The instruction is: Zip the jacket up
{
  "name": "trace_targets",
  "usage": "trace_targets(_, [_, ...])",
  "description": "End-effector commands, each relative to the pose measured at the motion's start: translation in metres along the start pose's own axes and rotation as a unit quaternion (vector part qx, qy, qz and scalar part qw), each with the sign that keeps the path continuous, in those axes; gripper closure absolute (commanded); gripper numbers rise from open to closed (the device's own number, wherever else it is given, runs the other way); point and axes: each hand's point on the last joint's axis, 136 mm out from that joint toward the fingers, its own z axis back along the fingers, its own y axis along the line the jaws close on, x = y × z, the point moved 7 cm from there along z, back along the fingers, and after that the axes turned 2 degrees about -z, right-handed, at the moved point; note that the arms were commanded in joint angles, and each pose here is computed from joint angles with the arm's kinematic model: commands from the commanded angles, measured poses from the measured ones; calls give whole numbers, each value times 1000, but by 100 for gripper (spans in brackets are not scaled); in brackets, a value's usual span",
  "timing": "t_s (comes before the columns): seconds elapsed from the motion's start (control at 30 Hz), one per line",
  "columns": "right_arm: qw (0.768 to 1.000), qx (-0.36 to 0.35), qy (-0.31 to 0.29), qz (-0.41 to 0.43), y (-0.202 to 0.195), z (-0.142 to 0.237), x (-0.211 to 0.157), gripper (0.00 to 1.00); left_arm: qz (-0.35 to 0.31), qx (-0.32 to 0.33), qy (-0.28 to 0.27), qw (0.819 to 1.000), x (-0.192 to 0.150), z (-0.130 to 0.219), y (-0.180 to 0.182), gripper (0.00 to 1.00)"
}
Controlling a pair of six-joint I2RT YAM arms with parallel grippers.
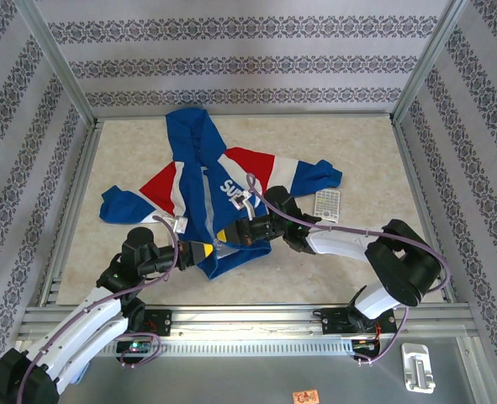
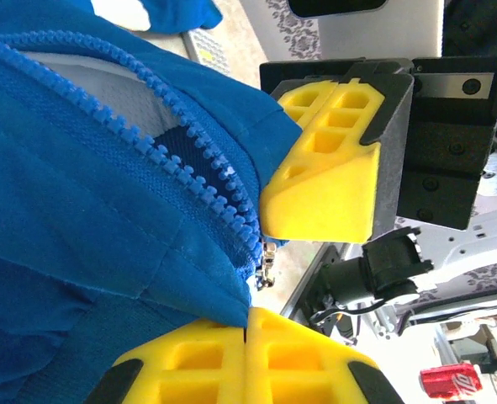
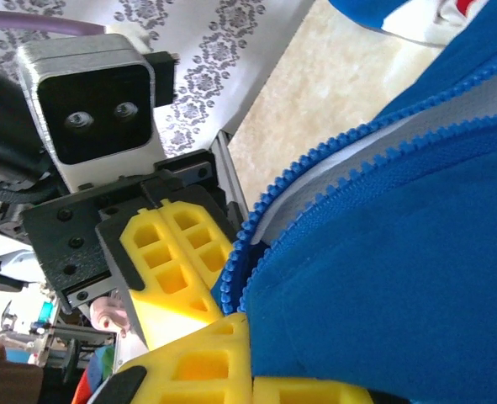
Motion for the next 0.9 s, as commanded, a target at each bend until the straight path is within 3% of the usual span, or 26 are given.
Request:
trace_targets(0.0, [1000, -10, -25, -6, -6, -5, 5, 100, -11, 20, 22, 1000, -13, 0, 7, 100])
trace_targets(0.23, [1000, -9, -18, -16, -9, -9, 2, 100, -37, 54, -22, 998, -5, 14, 3, 66])
trace_targets(0.37, [1000, -10, -19, -16, -9, -10, 3, 100, -8, 53, -70, 996, 0, 20, 2, 55])
trace_targets(0.6, [1000, -8, -19, -20, -10, -11, 2, 100, 85, 2, -141, 986, 5, 18, 7, 57])
trace_targets(0.87, [1000, -2, -17, -20, -10, -14, 5, 100, 93, -13, -119, 988, -2, 11, 11, 59])
